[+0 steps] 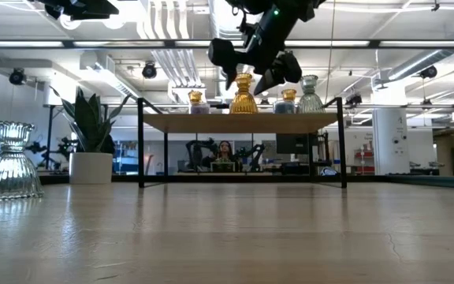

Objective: Pick & Place candle stick holders
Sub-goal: Put the green glass candle holder on the shelf

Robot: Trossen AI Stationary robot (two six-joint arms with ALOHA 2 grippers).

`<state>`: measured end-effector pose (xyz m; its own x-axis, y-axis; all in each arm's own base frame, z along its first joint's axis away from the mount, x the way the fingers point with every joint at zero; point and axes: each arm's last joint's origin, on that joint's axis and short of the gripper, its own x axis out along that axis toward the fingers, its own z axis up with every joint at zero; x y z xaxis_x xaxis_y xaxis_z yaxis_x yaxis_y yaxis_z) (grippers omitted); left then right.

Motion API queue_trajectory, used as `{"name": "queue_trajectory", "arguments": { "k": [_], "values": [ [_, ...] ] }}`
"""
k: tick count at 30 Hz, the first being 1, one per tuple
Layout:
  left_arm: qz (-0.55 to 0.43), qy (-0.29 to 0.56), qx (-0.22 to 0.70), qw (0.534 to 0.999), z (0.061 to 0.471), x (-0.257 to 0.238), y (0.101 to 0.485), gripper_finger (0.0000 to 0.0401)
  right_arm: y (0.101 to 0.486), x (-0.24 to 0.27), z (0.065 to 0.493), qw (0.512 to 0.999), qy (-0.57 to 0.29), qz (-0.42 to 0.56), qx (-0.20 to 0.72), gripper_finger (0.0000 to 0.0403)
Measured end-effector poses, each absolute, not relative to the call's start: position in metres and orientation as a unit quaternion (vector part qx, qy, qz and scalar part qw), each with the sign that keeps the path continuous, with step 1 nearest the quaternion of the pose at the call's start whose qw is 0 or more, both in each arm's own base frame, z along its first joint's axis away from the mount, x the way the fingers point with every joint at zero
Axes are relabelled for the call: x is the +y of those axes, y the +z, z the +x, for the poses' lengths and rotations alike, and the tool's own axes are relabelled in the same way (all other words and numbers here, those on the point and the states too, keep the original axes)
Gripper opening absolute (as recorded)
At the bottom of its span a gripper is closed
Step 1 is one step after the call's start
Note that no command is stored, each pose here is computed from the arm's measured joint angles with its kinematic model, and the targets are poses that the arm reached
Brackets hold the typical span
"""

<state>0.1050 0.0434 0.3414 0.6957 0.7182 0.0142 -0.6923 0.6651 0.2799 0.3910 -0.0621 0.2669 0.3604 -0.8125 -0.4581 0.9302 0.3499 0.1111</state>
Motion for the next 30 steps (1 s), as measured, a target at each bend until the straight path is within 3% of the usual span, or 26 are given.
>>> {"name": "queue_trajectory", "arguments": {
  "k": [9,18,24,30],
  "values": [
    [0.133,0.387,0.049,0.911,0.105,0.043,0.341,0.0268,0.276,-0.062,0.388,0.807,-0.540,0.186,0.149,0.0342],
    [0.133,0.387,0.049,0.911,0.105,0.043,0.341,0.0268,0.315,-0.057,0.368,0.818,-0.524,0.210,0.108,0.0349],
    [0.132,0.386,0.058,0.911,0.105,0.043,0.339,0.0268,0.360,-0.020,0.331,0.882,-0.397,0.198,0.159,0.0341],
    [0.116,0.349,0.070,0.927,0.106,0.042,0.335,0.0268,0.368,0.045,0.278,0.919,-0.290,0.115,0.240,0.0329]
  ]
}}
